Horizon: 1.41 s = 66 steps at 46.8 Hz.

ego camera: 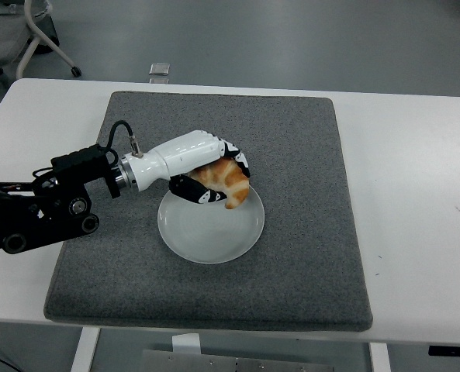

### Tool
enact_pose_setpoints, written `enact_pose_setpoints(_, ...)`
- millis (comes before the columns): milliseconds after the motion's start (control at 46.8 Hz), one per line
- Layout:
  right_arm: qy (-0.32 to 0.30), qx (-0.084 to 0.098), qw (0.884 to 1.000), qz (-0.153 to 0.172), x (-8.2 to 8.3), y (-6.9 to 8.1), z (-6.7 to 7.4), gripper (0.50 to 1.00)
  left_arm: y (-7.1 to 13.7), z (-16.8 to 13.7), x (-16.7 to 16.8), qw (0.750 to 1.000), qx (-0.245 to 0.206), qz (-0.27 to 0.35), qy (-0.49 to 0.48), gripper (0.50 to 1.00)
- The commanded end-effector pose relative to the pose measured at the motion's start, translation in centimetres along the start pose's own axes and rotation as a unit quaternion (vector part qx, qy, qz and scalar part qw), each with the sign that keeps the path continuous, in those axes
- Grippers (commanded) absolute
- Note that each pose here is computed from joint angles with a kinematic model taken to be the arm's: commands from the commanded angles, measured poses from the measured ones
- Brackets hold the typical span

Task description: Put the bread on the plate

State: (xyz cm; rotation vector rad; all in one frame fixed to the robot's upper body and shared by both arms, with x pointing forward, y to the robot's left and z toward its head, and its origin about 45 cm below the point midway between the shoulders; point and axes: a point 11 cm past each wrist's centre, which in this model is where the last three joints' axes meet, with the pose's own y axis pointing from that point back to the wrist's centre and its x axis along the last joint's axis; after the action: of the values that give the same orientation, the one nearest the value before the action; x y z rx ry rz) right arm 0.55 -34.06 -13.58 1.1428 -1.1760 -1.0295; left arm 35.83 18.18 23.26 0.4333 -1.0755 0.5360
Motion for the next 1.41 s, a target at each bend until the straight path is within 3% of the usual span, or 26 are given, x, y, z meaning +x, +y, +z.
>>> enact_pose_setpoints(0,0.000,0.000,1.000,0.001,0.0,0.0,0.0,0.930,0.6,-0.1,-1.2,1.000,0.000,-0.003,-0.002,0.500)
enact_pose_setpoints(171,0.001,0.000,1.000,0.000,0.0,0.0,0.0,0.930,1.7,-0.2,-3.1,1.000,0.000,0.001,0.010,0.500)
enact_pose_setpoints(342,0.000,0.000,1.000,0.001,0.1,0.0,0.0,0.930,1.4,0.0,-5.0,1.000,-0.004,0.009,0.022,0.500)
enact_pose_setpoints(962,0.000,0.000,1.000,0.001,0.1,0.0,0.0,0.930,2.4,-1.0,-5.4,0.999,0.016,0.046,0.022,0.500)
enact_pose_setpoints(1026,0.001,0.000,1.000,0.001,0.1,0.0,0.0,0.930,2.4,-1.0,-5.2,0.998,0.017,0.058,0.018,0.572)
enact_pose_setpoints(1175,0.000,0.000,1.000,0.001,0.1,0.0,0.0,0.930,2.6,-1.0,-5.6,0.998,0.021,0.062,0.023,0.670)
enact_pose_setpoints(1239,0.000,0.000,1.000,0.001,0.1,0.0,0.0,0.930,2.8,-1.0,-5.9,0.997,0.025,0.062,0.028,0.737)
enact_pose_setpoints(1389,0.000,0.000,1.000,0.001,0.1,0.0,0.0,0.930,3.1,-1.1,-6.5,0.997,0.030,0.059,0.036,0.773)
